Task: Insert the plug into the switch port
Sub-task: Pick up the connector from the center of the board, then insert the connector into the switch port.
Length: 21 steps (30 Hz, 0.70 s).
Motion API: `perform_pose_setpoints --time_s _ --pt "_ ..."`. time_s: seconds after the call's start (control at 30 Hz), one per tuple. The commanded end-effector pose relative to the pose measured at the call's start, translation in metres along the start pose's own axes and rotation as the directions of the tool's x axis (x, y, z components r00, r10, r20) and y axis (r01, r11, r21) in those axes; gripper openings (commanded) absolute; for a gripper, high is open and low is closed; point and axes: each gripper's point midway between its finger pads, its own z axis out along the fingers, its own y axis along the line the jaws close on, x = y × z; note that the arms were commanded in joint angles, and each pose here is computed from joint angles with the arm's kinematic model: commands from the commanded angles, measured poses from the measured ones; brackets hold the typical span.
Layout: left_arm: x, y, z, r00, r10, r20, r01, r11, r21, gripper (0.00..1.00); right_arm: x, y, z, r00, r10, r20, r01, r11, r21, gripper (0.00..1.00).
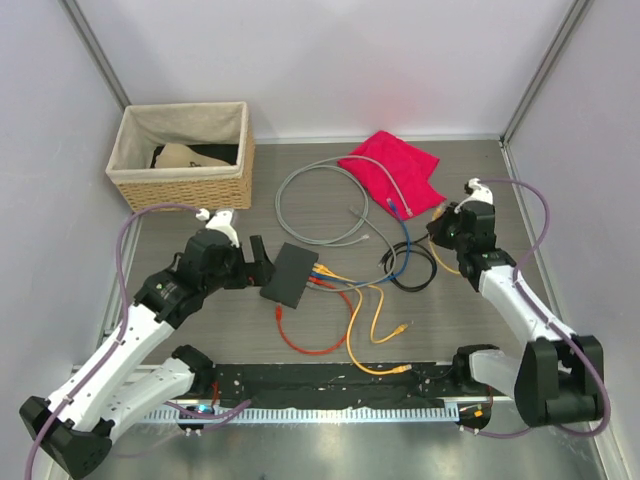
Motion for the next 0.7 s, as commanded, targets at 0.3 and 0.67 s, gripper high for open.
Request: perform_pose_setpoints --time_s 0.3,0.67 --pt "-0.001 -0.05 0.019 0.994 -0.112 -0.018 0.113 0.963 0.245 1.0 0.046 0.21 -0.114 0.934 -0.344 0.096 0.288 0.564 -0.774 0.01" --pt "-0.01 -0.088 0.04 0.968 -0.245 -0.043 0.243 0.892 0.38 0.98 0.14 0.252 -0.147 0.916 -0.401 0.011 0.143 0.302 -0.943 0.01"
